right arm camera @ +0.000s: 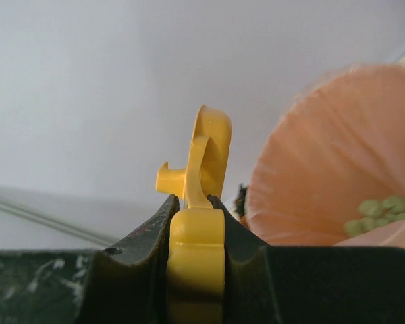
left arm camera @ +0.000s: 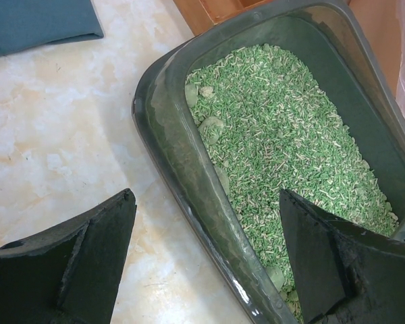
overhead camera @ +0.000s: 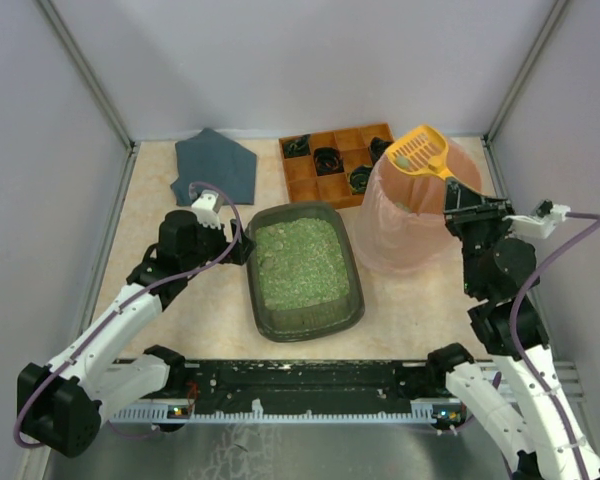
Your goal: Clean the litter box
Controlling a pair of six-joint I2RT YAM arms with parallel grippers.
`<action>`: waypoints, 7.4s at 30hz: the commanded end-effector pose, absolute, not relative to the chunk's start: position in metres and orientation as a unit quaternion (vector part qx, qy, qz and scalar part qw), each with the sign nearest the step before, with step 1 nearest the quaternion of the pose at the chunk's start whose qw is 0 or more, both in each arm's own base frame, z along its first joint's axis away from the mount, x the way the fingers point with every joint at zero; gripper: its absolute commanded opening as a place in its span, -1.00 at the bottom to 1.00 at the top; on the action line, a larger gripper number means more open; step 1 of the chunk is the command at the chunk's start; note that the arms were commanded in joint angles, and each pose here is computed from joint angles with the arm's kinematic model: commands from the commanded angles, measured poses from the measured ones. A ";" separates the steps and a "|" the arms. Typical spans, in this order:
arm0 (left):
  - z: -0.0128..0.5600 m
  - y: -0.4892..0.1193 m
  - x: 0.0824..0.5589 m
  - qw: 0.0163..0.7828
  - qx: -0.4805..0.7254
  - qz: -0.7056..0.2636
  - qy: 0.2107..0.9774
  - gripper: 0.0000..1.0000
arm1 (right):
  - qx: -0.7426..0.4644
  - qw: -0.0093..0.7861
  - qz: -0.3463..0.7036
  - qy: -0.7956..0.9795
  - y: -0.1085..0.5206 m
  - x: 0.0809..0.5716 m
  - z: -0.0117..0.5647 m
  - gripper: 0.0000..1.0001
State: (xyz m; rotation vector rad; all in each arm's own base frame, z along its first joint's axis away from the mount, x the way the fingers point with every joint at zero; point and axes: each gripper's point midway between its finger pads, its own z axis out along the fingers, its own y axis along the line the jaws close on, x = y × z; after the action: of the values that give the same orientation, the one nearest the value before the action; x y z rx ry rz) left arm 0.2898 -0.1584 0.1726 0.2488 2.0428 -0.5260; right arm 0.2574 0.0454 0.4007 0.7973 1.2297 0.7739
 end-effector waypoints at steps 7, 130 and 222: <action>0.172 -0.155 0.291 0.486 0.097 -0.212 0.842 0.83 | 0.182 0.744 0.122 0.631 0.022 0.253 0.407 -1.00; 0.140 -0.189 0.282 0.393 0.163 -0.274 0.863 0.39 | 0.313 0.398 0.411 0.758 0.245 0.255 0.121 -1.00; 0.187 -0.155 0.291 0.518 0.115 -0.218 0.819 0.93 | 0.192 0.435 0.643 0.600 0.187 0.221 0.275 -1.00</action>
State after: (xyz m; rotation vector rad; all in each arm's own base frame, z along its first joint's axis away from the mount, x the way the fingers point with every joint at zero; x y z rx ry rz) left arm 0.2874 -0.1584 0.1805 0.2851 1.9967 -0.5414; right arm 0.2232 0.1893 0.2260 0.5181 1.5906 1.5639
